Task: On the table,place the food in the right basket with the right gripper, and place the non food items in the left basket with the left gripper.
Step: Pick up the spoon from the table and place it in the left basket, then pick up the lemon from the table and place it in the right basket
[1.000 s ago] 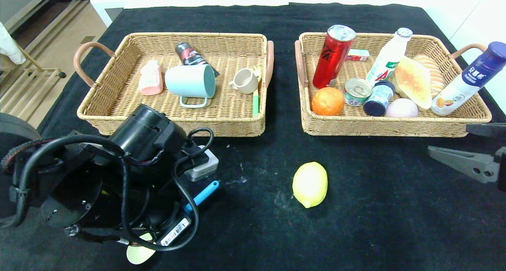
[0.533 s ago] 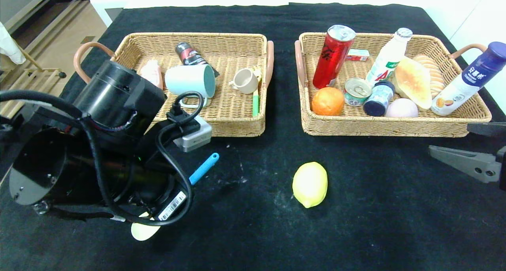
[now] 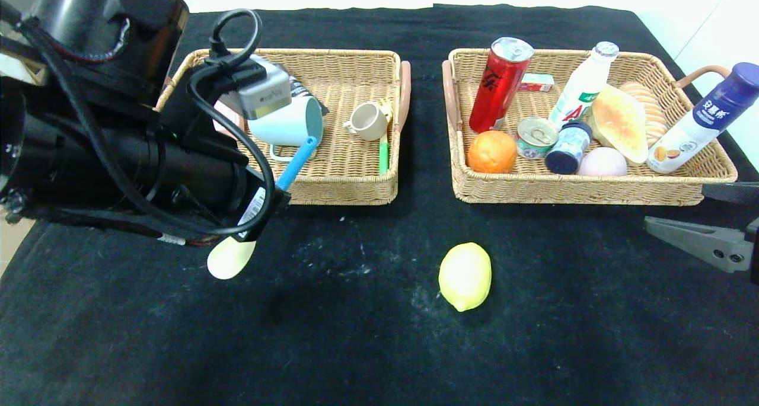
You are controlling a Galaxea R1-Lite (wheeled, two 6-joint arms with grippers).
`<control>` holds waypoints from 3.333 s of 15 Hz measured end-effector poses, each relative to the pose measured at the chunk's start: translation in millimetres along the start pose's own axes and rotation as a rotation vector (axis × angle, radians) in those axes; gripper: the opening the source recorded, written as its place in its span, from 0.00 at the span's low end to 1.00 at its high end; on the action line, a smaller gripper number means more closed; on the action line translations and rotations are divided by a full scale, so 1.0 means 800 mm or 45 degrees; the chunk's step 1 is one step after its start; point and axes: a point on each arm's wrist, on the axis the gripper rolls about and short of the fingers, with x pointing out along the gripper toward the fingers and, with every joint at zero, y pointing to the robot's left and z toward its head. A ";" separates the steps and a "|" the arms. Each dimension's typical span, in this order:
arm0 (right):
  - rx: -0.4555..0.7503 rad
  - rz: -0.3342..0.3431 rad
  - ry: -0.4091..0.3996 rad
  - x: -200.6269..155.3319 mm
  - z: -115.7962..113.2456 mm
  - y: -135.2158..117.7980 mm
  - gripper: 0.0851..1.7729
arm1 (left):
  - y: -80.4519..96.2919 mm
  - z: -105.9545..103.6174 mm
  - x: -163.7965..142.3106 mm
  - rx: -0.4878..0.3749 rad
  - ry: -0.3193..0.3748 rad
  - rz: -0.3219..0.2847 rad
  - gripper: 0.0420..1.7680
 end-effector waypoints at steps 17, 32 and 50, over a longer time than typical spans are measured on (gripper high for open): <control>0.000 -0.006 0.002 0.000 -0.001 -0.001 0.96 | 0.113 0.051 0.051 -0.482 -0.322 0.293 0.10; 0.001 -0.006 0.003 0.000 -0.001 -0.001 0.96 | 0.146 0.043 0.075 -0.547 -0.400 0.310 0.57; 0.003 -0.008 0.003 0.001 0.000 -0.001 0.96 | 0.135 0.039 0.053 -0.508 -0.420 0.139 0.93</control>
